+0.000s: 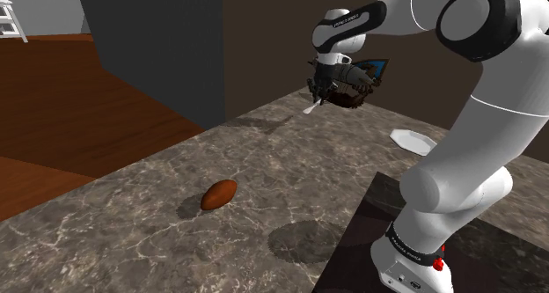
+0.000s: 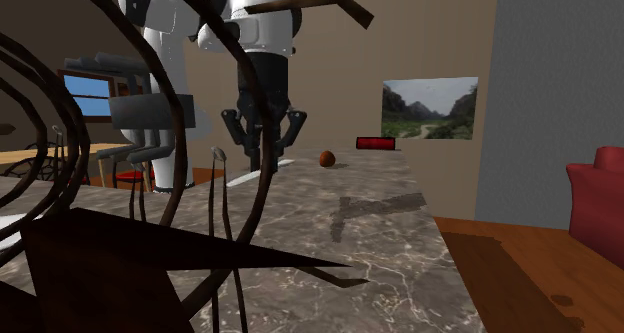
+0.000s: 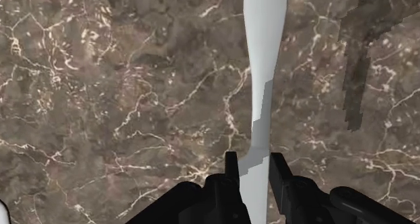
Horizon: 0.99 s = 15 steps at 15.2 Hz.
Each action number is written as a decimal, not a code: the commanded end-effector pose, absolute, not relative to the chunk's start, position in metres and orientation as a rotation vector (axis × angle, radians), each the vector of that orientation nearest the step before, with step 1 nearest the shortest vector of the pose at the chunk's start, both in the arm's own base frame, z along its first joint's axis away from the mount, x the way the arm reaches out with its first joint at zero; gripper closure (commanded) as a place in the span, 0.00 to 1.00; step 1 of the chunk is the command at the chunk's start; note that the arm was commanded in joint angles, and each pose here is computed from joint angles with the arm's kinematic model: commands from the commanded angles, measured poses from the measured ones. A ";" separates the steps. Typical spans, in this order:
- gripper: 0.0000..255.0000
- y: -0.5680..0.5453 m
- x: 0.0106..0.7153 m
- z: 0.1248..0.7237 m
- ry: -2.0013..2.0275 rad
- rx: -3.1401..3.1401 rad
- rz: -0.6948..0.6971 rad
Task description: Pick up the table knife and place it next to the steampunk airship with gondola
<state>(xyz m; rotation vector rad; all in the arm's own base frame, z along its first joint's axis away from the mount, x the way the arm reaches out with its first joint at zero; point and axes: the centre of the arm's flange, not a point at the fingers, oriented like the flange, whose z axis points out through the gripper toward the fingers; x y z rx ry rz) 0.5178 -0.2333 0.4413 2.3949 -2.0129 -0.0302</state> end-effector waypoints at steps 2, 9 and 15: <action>1.00 -0.234 0.518 0.425 -2.013 2.395 -0.029; 1.00 -0.234 0.518 0.388 -2.013 2.395 -0.029; 1.00 -0.234 0.518 0.356 -2.013 2.395 -0.029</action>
